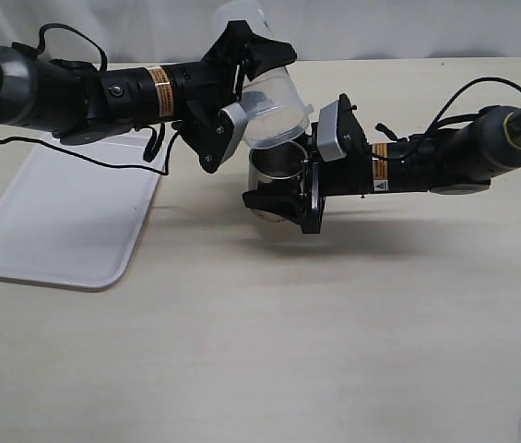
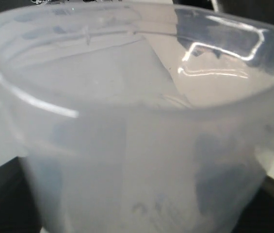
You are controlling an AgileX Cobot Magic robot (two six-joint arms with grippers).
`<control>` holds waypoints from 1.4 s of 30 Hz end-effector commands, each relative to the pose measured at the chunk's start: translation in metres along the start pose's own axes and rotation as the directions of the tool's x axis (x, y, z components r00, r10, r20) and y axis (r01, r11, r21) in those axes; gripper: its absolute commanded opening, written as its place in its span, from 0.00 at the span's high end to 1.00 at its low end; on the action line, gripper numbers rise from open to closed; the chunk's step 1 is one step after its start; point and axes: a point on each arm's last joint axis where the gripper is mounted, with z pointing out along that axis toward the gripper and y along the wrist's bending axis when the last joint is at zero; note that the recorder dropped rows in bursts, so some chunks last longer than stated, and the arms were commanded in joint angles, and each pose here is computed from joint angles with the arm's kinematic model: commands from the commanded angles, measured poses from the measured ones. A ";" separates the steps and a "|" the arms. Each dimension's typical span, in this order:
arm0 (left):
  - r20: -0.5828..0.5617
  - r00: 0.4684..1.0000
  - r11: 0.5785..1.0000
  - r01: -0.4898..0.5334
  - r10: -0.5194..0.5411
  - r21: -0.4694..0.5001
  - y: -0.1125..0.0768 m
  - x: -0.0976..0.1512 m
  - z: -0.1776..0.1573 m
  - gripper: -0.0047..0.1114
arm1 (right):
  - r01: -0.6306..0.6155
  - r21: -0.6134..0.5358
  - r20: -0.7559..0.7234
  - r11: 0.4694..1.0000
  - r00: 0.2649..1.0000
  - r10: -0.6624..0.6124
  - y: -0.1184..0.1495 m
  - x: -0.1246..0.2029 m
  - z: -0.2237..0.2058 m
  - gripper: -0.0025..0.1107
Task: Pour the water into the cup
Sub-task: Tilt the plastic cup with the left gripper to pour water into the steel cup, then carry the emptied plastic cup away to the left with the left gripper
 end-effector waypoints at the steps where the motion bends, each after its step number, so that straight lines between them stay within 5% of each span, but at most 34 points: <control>1: -0.011 1.000 1.000 -0.015 0.014 -0.027 0.009 0.003 0.000 0.96 | 0.016 -0.006 0.038 1.000 0.999 -0.016 -0.001 -0.007 -0.001 0.94; 21: -0.011 1.000 1.000 -0.008 0.007 -0.030 0.009 0.003 0.000 0.96 | 0.016 -0.006 0.038 1.000 0.999 -0.016 -0.001 -0.007 -0.001 0.94; 31: -0.025 0.943 0.942 0.331 -0.333 -0.052 0.010 0.006 0.000 0.96 | 0.017 -0.008 0.037 1.000 0.999 -0.017 0.000 -0.007 -0.001 0.94; 33: -0.033 0.876 0.875 0.479 -0.482 -0.066 0.010 0.008 0.000 0.96 | 0.017 -0.008 0.037 1.000 0.999 -0.017 0.000 -0.007 -0.001 0.94; 35: -0.051 0.737 0.737 0.666 -0.674 -0.117 0.011 0.013 -0.001 0.96 | 0.017 -0.008 0.037 1.000 0.999 -0.017 0.000 -0.007 -0.001 0.94; 37: -0.068 0.468 0.468 0.842 -0.881 -0.267 0.012 0.027 -0.004 0.96 | 0.017 -0.008 0.037 1.000 0.999 -0.017 0.000 -0.007 -0.001 0.94; 39: -0.079 0.268 0.277 0.872 -0.960 -0.404 0.009 0.041 -0.010 0.96 | 0.017 -0.008 0.037 1.000 0.999 -0.017 0.000 -0.007 -0.001 0.94; 42: -0.124 0.053 0.107 0.867 -0.991 -0.487 -0.003 0.064 -0.022 0.96 | 0.014 -0.008 0.037 1.000 0.999 -0.013 0.000 -0.007 -0.001 0.94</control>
